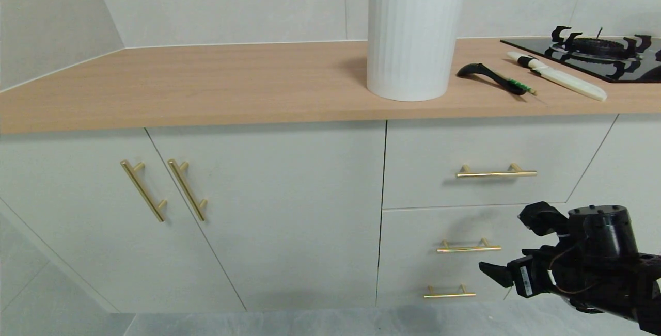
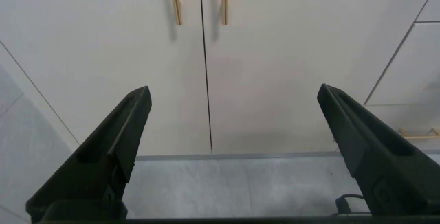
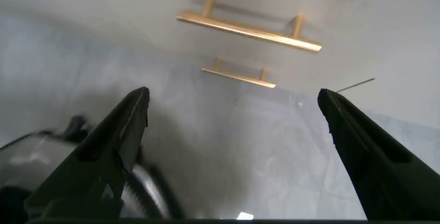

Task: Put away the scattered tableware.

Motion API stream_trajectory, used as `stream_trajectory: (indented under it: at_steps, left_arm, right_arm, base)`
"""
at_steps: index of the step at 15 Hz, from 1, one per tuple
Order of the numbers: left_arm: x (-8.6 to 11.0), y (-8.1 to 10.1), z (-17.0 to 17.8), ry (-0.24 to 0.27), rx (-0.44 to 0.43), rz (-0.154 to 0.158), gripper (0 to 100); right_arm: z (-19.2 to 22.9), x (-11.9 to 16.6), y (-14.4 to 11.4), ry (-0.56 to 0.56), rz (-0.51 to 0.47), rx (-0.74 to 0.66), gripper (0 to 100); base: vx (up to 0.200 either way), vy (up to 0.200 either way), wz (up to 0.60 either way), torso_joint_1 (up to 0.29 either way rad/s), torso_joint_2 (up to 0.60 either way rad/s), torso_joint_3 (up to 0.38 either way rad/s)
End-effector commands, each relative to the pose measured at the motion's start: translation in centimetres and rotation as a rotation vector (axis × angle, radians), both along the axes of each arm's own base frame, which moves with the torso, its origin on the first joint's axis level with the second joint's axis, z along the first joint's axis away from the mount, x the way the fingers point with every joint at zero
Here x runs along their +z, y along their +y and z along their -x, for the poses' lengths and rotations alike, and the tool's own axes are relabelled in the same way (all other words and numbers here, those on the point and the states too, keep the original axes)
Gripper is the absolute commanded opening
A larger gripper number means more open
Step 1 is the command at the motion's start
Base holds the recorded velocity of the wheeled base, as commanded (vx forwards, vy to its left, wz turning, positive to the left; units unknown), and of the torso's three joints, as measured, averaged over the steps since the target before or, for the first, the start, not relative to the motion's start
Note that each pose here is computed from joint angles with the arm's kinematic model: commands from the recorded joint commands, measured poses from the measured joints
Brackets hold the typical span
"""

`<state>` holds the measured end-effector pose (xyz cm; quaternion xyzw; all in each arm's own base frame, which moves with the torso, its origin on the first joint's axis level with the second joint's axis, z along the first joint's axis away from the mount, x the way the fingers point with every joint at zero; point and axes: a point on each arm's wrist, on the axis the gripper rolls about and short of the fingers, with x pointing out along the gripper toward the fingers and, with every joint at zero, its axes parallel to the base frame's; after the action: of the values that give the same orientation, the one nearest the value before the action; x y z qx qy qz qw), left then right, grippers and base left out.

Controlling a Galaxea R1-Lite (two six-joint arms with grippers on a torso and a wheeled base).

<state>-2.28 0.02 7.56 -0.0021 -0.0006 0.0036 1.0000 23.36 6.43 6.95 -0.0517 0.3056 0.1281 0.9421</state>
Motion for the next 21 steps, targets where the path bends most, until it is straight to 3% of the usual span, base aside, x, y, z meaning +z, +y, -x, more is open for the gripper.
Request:
stream_trajectory:
  at_steps: [1, 14, 21]
  left_arm:
    - [0.0, 0.0, 0.0, 0.001, 0.000, 0.000, 100]
    - [0.0, 0.0, 0.0, 0.001, -0.001, 0.000, 100]
    - [0.0, 0.0, 0.0, 0.001, 0.000, 0.000, 100]
  right_arm:
    - [-0.9, -3.0, 0.3, 0.063, 0.003, -0.041, 100]
    - [-6.0, -8.8, 1.2, -0.157, -0.028, -0.255, 100]
    - [-6.9, -9.3, 1.1, -0.200, -0.045, -0.282, 100]
  base:
    - [0.000, 0.000, 0.00, 0.000, 0.00, 0.000]
    - [0.000, 0.000, 0.00, 0.000, 0.00, 0.000]
    - [0.000, 0.000, 0.00, 0.000, 0.00, 0.000]
